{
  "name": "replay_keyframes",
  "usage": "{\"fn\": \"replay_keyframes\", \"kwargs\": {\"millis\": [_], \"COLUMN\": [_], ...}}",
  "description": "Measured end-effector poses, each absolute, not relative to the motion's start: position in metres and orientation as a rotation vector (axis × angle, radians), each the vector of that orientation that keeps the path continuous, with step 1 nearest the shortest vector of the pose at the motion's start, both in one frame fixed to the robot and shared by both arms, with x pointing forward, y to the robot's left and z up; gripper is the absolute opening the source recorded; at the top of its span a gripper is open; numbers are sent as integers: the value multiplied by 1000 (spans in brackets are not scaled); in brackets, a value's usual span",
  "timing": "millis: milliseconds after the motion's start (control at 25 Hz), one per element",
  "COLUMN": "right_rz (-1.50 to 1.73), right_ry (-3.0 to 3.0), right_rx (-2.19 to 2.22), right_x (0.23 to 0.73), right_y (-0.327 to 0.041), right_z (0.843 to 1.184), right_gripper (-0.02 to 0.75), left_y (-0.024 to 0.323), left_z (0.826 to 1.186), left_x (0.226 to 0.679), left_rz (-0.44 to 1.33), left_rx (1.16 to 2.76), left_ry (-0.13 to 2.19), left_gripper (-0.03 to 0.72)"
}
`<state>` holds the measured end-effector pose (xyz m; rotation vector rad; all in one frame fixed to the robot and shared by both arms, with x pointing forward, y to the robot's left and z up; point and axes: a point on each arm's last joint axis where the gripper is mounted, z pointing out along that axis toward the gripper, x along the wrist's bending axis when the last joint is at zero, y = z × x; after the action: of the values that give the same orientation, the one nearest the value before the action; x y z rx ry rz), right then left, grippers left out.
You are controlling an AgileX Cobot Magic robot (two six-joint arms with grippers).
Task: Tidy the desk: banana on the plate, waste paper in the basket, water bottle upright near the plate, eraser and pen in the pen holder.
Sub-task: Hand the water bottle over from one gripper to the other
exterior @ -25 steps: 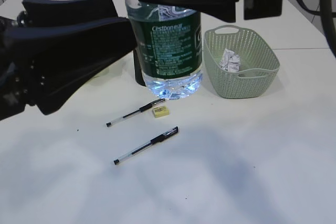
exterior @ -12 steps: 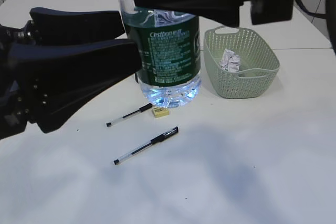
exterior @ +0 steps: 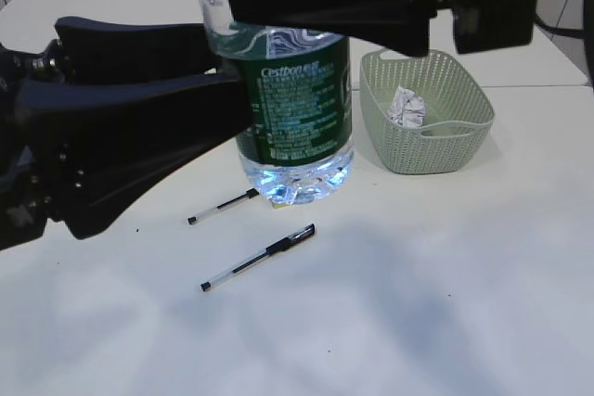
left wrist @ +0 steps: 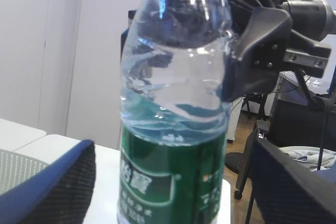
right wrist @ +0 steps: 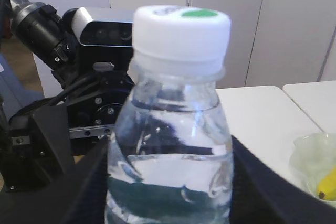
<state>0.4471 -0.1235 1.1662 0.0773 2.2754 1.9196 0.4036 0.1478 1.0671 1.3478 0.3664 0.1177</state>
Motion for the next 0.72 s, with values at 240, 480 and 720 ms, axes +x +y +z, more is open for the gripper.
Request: {"fn": "replay_keyframes", "kwargs": {"millis": [240, 480, 720], "right_rz": [1928, 1946, 1963], "right_ry": [2299, 2290, 2292], "right_rx": [23, 40, 22], "right_x": [443, 446, 443], "right_y": [-114, -113, -109], "right_z": [1163, 1161, 1162], "right_gripper": [425, 425, 425], "left_y": [148, 147, 147], "left_z": [1067, 1066, 1065], "left_x": [403, 402, 402], "left_rz": [115, 100, 98], "left_rx": [1354, 1364, 1373], "left_ry": [365, 364, 359], "left_gripper": [657, 651, 645]}}
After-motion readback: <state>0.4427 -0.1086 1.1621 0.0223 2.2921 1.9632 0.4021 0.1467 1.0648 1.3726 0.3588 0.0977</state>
